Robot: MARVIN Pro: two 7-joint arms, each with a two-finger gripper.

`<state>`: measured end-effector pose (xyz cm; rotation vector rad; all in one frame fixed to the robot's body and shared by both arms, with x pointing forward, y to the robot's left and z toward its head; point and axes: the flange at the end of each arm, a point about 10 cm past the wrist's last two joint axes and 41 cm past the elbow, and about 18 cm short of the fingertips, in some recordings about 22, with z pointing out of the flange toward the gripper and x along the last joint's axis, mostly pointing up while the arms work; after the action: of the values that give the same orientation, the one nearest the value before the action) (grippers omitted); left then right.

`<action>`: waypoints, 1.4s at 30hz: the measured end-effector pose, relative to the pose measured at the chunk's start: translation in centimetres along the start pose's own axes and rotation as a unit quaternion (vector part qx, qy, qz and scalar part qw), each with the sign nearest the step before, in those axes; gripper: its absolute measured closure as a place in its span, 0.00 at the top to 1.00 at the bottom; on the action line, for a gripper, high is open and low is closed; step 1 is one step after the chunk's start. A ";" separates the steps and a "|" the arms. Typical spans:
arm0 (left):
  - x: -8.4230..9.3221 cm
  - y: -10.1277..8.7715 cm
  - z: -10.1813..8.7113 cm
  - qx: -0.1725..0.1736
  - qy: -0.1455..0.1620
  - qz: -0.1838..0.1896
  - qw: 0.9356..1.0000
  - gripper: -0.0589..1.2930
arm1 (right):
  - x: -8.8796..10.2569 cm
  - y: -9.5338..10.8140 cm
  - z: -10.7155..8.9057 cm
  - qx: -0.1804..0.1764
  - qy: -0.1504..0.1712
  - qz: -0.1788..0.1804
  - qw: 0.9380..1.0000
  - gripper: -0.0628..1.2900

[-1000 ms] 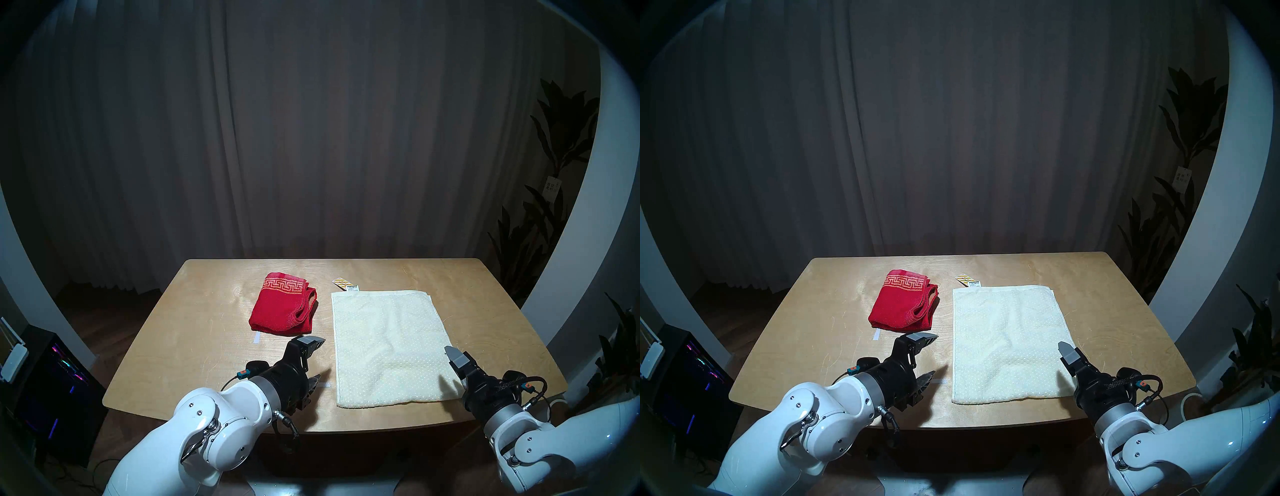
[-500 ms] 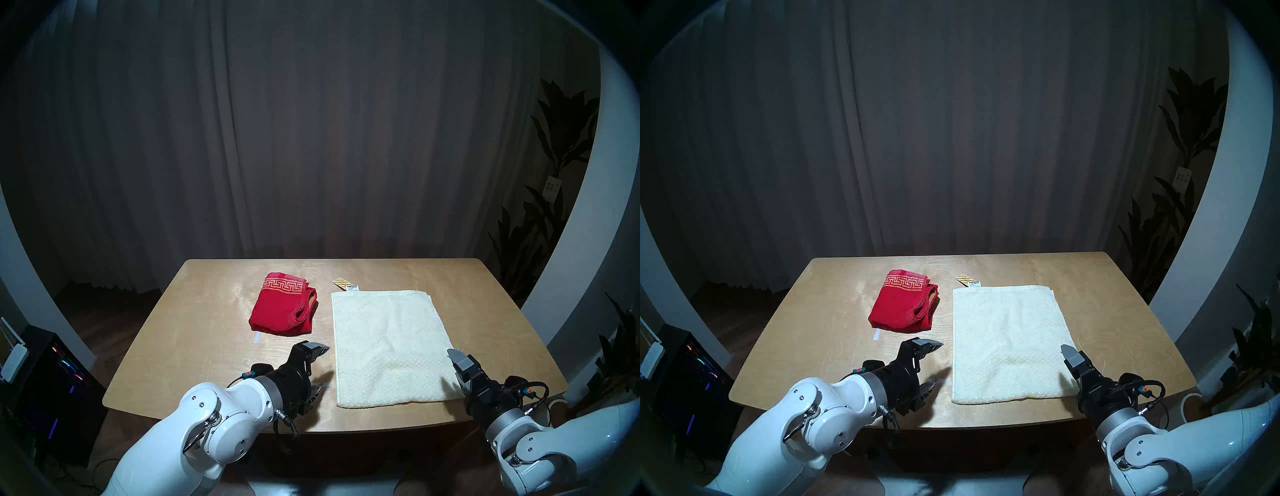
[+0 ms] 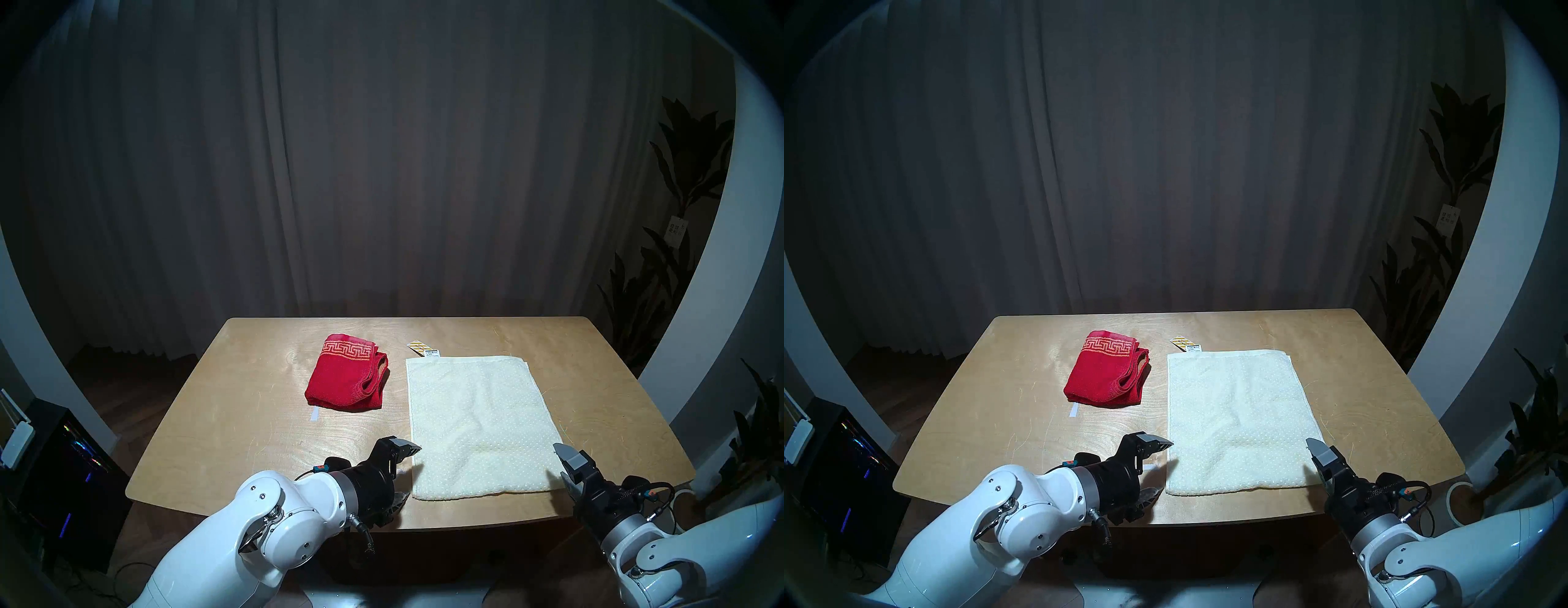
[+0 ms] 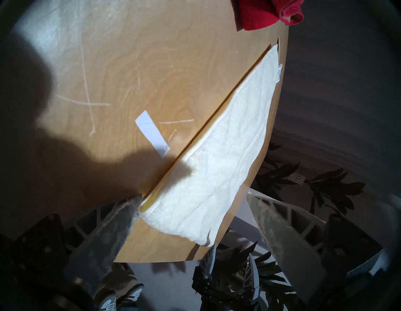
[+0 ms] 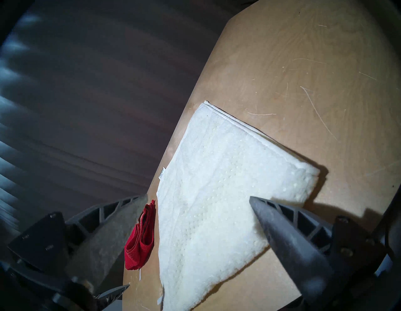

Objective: Fold each towel twice and stack them on table

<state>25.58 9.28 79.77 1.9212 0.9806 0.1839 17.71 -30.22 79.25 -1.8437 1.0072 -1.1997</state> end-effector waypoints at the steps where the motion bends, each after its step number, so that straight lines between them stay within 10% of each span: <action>1: -0.1 0.0 0.0 0.001 -0.003 0.001 1.000 0.93 | 0.0 0.2 -0.1 0.001 -0.001 0.001 1.000 0.95; 42: 1.0 0.2 0.3 0.022 -0.062 0.050 0.997 0.93 | 2.0 3.2 -2.1 0.093 -0.016 0.136 0.986 0.95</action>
<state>26.49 9.69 79.44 1.9983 0.8136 0.1004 15.56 -33.74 77.95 -1.5203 1.0527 -1.0579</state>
